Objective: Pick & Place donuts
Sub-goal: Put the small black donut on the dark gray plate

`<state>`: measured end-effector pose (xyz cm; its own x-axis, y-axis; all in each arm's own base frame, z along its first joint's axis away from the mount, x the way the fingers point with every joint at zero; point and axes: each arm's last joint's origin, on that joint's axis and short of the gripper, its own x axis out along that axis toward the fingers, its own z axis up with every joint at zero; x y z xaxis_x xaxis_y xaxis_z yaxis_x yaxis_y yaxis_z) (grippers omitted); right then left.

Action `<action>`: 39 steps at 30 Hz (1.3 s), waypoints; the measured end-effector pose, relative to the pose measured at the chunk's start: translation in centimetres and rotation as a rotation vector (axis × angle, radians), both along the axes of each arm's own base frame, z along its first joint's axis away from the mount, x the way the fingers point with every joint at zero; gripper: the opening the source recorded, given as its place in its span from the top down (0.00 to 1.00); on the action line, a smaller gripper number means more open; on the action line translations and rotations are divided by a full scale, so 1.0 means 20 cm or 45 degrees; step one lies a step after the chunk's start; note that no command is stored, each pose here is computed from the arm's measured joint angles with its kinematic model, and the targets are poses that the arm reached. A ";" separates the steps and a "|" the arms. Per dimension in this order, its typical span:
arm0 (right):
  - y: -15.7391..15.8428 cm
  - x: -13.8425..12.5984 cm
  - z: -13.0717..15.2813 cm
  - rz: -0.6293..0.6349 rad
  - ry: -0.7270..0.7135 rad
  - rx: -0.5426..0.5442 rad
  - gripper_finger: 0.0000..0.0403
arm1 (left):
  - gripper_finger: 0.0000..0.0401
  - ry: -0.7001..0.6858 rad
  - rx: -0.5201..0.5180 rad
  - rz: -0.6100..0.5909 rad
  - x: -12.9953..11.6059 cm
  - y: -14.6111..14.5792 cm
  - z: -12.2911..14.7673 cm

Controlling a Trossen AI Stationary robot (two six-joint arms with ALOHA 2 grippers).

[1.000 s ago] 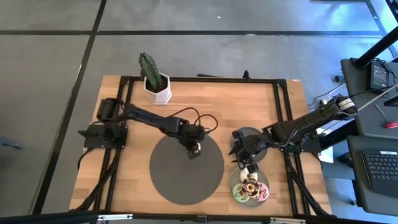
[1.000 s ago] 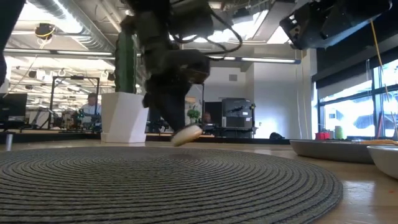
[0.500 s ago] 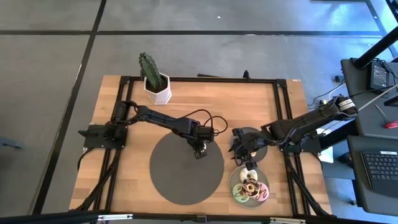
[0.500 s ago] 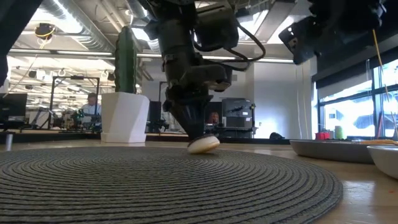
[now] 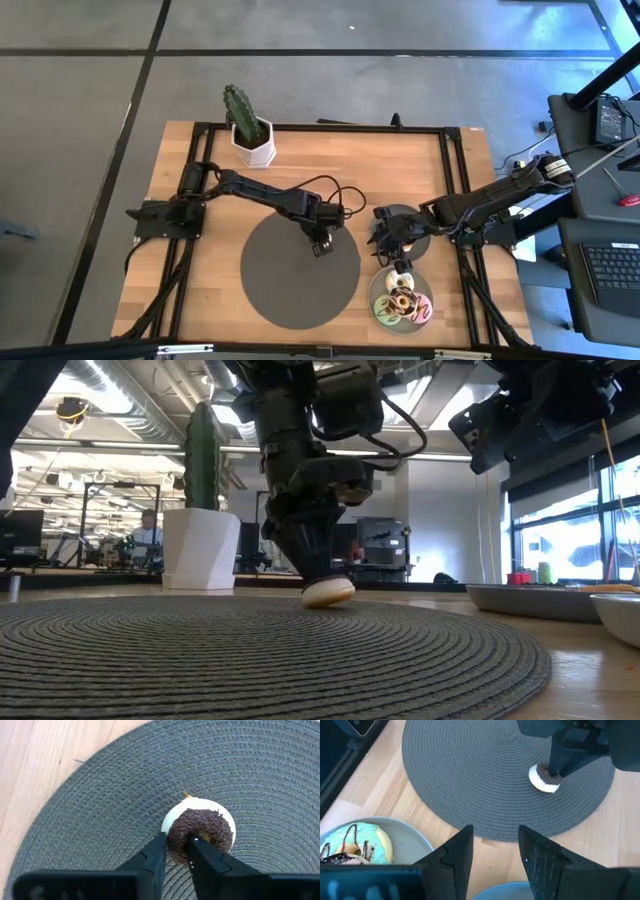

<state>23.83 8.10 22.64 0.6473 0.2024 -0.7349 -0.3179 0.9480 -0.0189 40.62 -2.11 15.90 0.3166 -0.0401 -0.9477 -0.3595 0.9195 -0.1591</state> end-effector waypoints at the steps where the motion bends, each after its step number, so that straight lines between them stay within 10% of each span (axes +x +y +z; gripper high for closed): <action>1: 0.00 0.00 0.00 0.000 0.000 0.000 0.61 | 0.80 0.001 0.000 0.000 0.00 0.00 0.00; 12: 0.01 0.03 0.03 0.001 -0.113 0.038 0.61 | 0.68 0.037 0.036 -0.063 -0.01 -0.01 0.14; 23: 0.00 0.15 0.02 -0.112 -0.322 -0.079 0.61 | 0.68 -0.175 0.606 0.020 -0.32 -0.27 0.30; 39: -0.16 0.53 -0.31 -0.195 -0.156 -0.103 0.61 | 0.67 -0.710 0.476 -0.253 -0.48 -0.40 0.38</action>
<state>34.51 4.94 16.44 0.7517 0.0382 -0.6584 -0.1606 0.9789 -0.1265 30.98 -10.20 23.51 0.7804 0.1491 -0.6073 -0.1352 0.9884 0.0688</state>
